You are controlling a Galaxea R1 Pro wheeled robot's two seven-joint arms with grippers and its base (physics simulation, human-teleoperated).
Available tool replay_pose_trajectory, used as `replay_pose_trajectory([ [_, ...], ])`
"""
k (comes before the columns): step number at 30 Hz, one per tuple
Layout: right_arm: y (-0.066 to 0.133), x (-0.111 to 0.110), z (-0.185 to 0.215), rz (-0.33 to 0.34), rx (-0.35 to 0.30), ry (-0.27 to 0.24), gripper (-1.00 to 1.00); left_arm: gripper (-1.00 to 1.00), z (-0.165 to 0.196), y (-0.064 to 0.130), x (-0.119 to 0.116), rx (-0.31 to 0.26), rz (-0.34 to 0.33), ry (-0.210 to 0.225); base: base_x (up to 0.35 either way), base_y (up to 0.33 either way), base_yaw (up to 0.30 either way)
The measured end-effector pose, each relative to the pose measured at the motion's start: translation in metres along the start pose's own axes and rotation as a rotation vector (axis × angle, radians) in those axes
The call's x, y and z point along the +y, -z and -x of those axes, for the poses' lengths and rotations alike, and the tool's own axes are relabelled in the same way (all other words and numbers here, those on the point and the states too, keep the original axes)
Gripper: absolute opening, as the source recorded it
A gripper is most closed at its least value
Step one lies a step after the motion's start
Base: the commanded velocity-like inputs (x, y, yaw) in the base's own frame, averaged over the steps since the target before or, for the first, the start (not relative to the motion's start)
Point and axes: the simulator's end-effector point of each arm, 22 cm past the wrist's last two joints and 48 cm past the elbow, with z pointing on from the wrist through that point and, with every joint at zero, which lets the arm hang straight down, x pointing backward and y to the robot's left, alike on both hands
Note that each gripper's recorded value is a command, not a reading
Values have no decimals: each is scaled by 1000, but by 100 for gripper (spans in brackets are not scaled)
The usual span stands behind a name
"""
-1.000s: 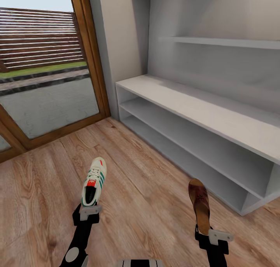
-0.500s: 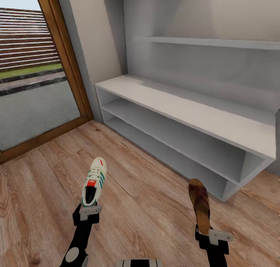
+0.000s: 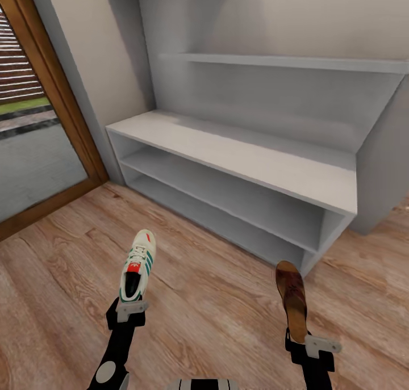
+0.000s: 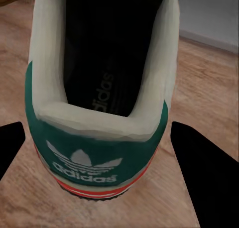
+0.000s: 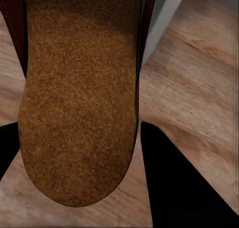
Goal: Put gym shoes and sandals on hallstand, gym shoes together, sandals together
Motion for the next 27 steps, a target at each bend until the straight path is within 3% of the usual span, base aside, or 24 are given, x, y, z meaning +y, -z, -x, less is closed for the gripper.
replay_pose_trajectory([
  [27, 0, -2, 1, -3, -2, -4, -100, -100, 0, 0, 0, 0, 0, -1, 0, 0, -289],
])
